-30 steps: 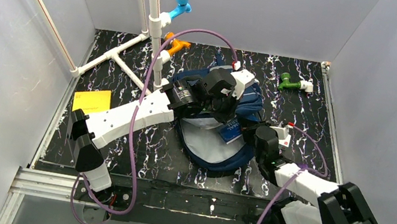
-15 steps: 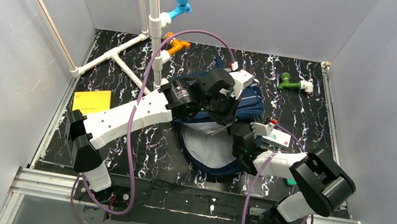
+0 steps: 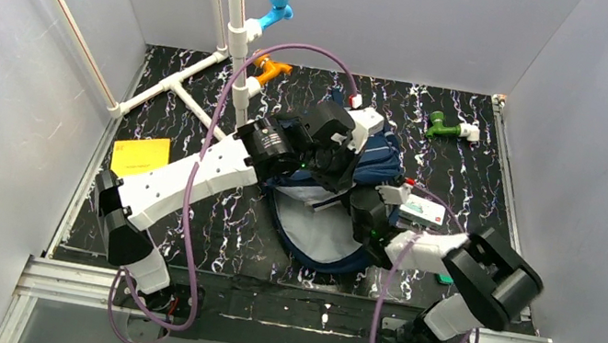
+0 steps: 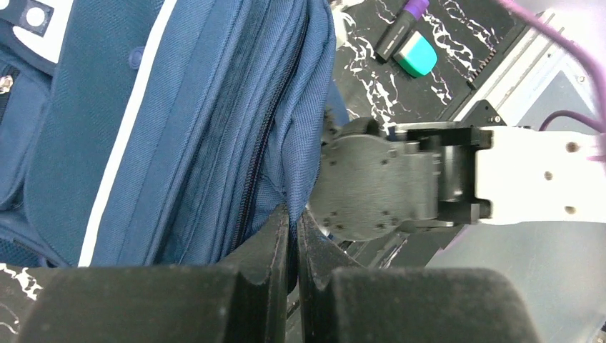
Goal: Pack the student bag
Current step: Place the book in the student bag.
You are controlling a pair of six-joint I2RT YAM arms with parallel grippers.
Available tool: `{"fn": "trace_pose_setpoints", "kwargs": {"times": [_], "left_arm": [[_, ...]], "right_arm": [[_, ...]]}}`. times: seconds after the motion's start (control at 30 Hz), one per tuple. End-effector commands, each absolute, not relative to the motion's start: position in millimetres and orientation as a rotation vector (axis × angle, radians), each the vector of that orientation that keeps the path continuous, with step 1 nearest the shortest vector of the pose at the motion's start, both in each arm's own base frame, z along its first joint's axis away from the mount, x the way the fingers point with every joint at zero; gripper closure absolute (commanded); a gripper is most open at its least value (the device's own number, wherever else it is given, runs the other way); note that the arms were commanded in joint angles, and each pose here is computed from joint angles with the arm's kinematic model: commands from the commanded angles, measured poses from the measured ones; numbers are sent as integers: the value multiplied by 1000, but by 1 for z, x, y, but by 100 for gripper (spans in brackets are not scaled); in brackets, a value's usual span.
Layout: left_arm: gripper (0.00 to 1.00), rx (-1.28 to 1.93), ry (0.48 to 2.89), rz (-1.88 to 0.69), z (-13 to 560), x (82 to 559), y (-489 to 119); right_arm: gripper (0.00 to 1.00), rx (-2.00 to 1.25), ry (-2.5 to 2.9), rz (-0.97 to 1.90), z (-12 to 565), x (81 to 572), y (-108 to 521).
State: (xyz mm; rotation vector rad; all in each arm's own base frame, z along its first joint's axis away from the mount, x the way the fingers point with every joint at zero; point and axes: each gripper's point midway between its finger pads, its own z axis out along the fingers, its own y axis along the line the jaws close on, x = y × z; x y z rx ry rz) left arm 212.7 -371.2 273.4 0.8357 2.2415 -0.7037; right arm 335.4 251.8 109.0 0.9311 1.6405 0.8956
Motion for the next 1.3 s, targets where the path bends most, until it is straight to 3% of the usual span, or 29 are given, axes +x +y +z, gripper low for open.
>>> {"fn": "trace_pose_setpoints", "kwargs": {"times": [0.0,0.3,0.5,0.83,0.97,1.1,1.27], "left_arm": [[100,846,2126,-771,323,198,-357],[100,859,2172,-680,286,202,-343],[100,813,2257,-705,243,198,-347],[100,754,2346,-669,196,205,-357],[100,740,2332,-608,193,221,-359],[100,710,2266,-648,219,232,-365],[100,608,2106,-508,264,274,-349]], "right_arm": [[2,844,1830,752,87,302,227],[1,626,2085,471,93,240,167],[2,334,2129,253,180,217,124],[6,113,1995,193,273,218,106],[2,18,1995,167,272,213,101],[2,-38,2109,120,222,207,105],[1,78,2125,506,201,209,168]]}}
